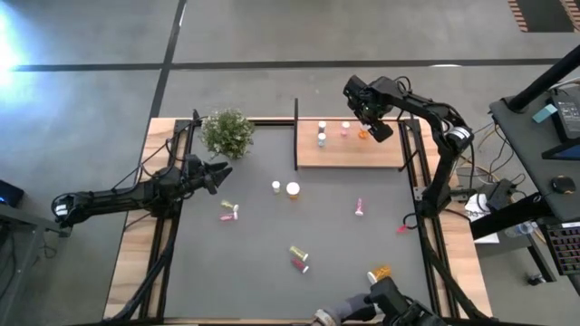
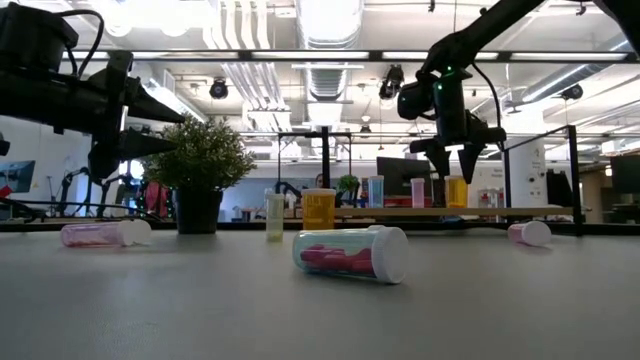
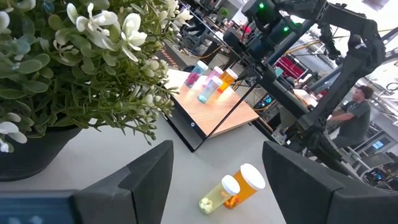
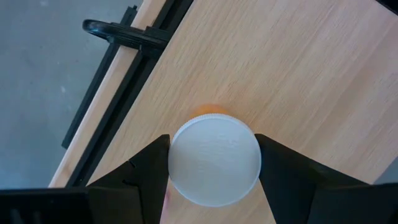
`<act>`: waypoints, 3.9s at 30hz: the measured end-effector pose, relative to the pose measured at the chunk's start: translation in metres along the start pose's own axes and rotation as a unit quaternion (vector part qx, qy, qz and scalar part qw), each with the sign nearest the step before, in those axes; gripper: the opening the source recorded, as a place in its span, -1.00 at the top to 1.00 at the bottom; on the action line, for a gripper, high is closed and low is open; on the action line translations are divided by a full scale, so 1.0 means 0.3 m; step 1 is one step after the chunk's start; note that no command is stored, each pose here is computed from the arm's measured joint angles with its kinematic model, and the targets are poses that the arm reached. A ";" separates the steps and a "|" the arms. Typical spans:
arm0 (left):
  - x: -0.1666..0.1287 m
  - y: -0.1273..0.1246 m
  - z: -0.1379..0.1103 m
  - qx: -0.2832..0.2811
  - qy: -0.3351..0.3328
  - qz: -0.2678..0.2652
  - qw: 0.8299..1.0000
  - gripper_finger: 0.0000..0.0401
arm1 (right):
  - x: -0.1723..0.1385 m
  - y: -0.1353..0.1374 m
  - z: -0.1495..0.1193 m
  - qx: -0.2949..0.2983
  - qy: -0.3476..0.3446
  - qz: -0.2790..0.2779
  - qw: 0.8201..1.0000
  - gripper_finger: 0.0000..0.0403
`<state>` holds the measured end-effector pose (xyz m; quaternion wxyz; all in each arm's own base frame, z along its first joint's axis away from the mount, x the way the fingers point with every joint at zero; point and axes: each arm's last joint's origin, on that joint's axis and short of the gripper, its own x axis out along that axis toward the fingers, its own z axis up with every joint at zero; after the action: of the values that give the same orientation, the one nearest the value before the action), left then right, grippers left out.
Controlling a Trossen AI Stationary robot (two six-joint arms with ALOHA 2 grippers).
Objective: Pick and place medicine bottles onto shelf by color
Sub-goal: Put the middle orange pill bottle on the shelf, then put the top yellow pill bottle on the shelf
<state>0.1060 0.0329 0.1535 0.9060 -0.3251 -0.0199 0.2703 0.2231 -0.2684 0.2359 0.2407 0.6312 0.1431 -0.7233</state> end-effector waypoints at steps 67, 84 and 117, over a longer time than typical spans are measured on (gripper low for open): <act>0.000 0.000 0.000 0.000 0.000 0.000 1.000 -0.15 | -0.313 -0.273 -0.776 -0.390 0.087 0.126 0.908 -0.83; 0.000 0.000 0.000 0.000 0.001 0.000 1.000 -0.15 | -0.229 -0.397 -0.997 -0.517 0.081 0.119 0.844 -0.84; 0.000 0.000 0.000 0.000 0.000 0.000 1.000 -0.15 | -0.185 -0.243 -1.183 -0.728 0.011 0.152 0.668 -0.84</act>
<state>0.1060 0.0330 0.1534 0.9060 -0.3250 -0.0197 0.2704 0.4890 -0.0162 0.2258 0.7289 0.2765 0.5290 -0.3353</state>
